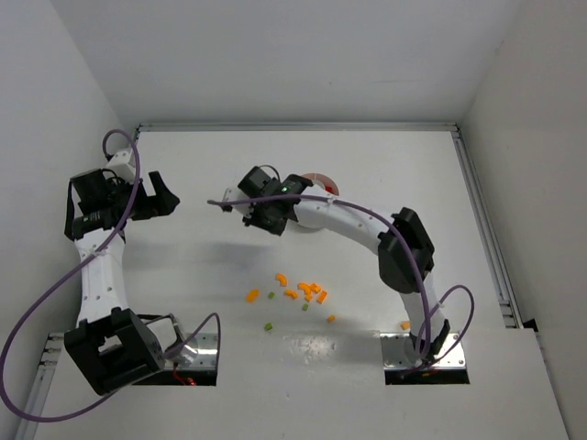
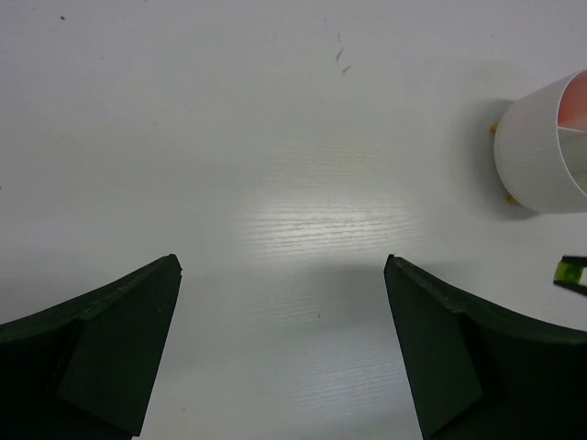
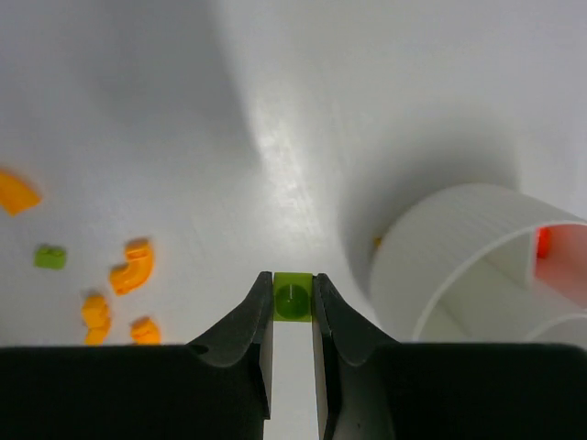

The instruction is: Sort the legos into containers by color

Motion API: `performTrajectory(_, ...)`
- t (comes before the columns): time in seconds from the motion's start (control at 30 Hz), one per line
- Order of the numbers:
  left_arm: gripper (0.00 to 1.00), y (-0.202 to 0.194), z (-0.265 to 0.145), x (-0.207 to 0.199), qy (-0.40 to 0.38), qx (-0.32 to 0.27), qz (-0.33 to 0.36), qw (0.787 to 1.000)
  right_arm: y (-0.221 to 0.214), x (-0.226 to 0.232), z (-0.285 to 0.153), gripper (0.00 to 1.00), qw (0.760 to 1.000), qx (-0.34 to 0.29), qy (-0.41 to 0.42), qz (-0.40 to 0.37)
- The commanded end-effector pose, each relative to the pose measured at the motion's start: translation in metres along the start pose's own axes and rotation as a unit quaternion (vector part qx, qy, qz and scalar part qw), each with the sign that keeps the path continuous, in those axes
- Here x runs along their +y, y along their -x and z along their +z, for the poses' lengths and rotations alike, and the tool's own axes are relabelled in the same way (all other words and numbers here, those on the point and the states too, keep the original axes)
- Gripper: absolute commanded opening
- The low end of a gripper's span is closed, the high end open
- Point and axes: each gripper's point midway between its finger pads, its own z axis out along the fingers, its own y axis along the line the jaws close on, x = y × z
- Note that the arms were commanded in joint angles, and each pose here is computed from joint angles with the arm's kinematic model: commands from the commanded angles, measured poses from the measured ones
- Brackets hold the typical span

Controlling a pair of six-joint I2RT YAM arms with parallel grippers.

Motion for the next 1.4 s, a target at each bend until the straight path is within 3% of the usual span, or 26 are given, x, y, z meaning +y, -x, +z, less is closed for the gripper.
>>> performTrajectory(0.0, 0.99, 0.021, -0.004, 0.0, -0.004, -0.026, 0.013, 1.0, 0.012, -0.036, -0.027, 0.04, 0.998, -0.024, -0.053, 0.004)
performTrajectory(0.37, 0.99, 0.026, 0.004, 0.001, -0.014, -0.018, -0.007, 1.0, -0.01, -0.114, -0.036, 0.04, 0.991, -0.017, -0.12, 0.051)
performTrajectory(0.73, 0.99, 0.03, 0.009, 0.003, -0.014, -0.02, -0.015, 1.0, -0.02, -0.127, -0.031, 0.09, 0.992, -0.016, -0.109, 0.068)
performTrajectory(0.97, 0.99, 0.028, 0.008, 0.003, -0.014, -0.02, -0.015, 1.0, -0.021, -0.132, -0.03, 0.42, 0.991, -0.014, -0.111, 0.068)
performTrajectory(1.07, 0.99, 0.024, 0.009, 0.003, -0.014, -0.016, -0.018, 1.0, -0.022, -0.133, -0.03, 0.48, 0.991, -0.012, -0.115, 0.068)
performTrajectory(1.2, 0.99, 0.026, 0.007, 0.002, -0.014, -0.02, -0.011, 1.0, -0.019, -0.128, -0.034, 0.48, 0.992, -0.021, -0.102, 0.067)
performTrajectory(1.3, 0.99, 0.028, 0.005, 0.001, -0.013, -0.024, -0.003, 1.0, -0.014, -0.098, -0.039, 0.36, 0.997, -0.04, -0.034, 0.055)
performTrajectory(1.37, 0.99, 0.029, 0.003, -0.001, -0.017, -0.028, 0.011, 0.999, -0.013, -0.051, -0.041, 0.32, 0.996, -0.052, 0.058, 0.044)
